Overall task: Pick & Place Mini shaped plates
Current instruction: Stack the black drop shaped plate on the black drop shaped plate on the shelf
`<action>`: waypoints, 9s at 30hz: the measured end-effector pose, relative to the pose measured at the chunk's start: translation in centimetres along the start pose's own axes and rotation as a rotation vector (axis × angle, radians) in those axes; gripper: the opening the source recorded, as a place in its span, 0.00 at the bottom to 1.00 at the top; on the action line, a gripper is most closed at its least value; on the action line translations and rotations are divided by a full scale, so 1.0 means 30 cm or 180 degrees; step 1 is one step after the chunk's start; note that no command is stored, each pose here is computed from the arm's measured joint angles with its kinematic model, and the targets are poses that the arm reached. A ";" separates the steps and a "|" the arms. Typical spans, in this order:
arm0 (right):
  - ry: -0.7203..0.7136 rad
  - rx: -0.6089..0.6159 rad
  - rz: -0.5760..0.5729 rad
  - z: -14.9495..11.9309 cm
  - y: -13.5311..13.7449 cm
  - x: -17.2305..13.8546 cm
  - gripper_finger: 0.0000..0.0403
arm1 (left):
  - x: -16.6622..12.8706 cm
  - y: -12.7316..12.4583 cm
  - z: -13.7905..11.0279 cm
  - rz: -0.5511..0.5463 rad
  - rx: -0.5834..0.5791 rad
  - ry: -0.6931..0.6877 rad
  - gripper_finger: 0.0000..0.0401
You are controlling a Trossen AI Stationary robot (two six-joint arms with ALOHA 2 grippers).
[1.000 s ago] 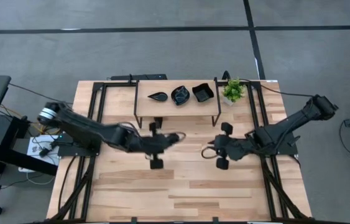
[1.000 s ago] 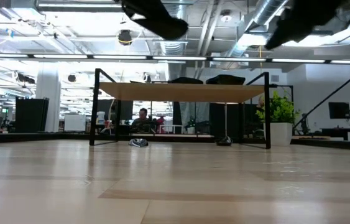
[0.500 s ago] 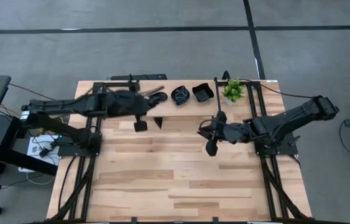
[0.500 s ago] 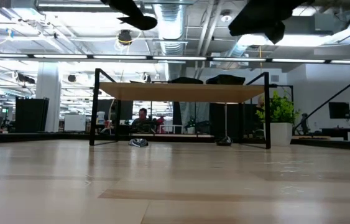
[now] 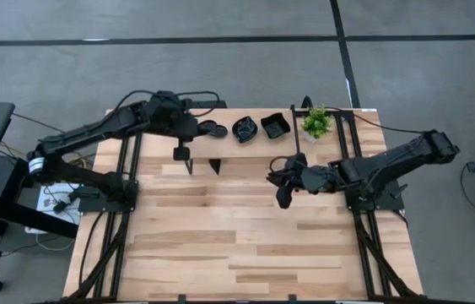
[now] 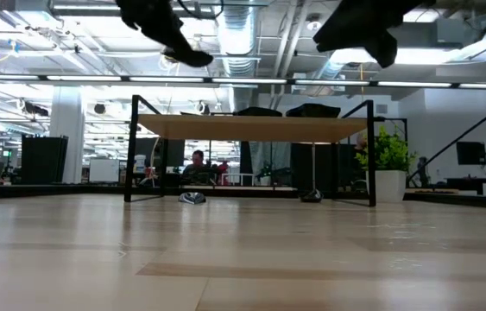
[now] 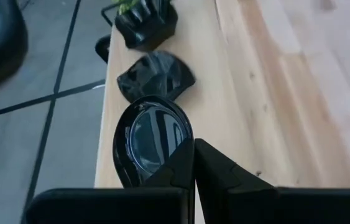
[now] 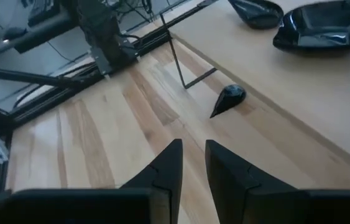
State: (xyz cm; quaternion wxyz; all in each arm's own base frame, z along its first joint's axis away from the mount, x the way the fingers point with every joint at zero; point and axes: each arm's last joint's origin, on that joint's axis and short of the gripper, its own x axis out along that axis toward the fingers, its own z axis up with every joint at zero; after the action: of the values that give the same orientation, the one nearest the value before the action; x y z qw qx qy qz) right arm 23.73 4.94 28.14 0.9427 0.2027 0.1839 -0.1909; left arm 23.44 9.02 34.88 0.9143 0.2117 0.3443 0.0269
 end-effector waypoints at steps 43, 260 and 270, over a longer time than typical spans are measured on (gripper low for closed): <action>0.0389 -0.0284 -0.0266 -0.131 0.091 0.258 0.16 | 0.265 0.066 -0.086 -0.0192 0.0464 0.0486 0.04; 0.0508 -0.0252 -0.0489 -0.128 0.047 0.272 0.16 | 0.354 0.103 -0.187 0.0565 -0.1109 0.0275 0.10; 0.0509 -0.0237 -0.0489 -0.128 0.047 0.272 0.16 | 0.338 0.106 -0.178 0.0602 -0.1096 0.0212 0.10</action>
State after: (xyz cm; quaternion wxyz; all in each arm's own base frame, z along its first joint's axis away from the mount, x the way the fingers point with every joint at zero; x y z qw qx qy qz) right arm 30.32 5.54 21.85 0.9144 0.1675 0.2805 -0.2388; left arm 28.06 15.87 26.30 0.9185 0.0825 0.3432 0.1781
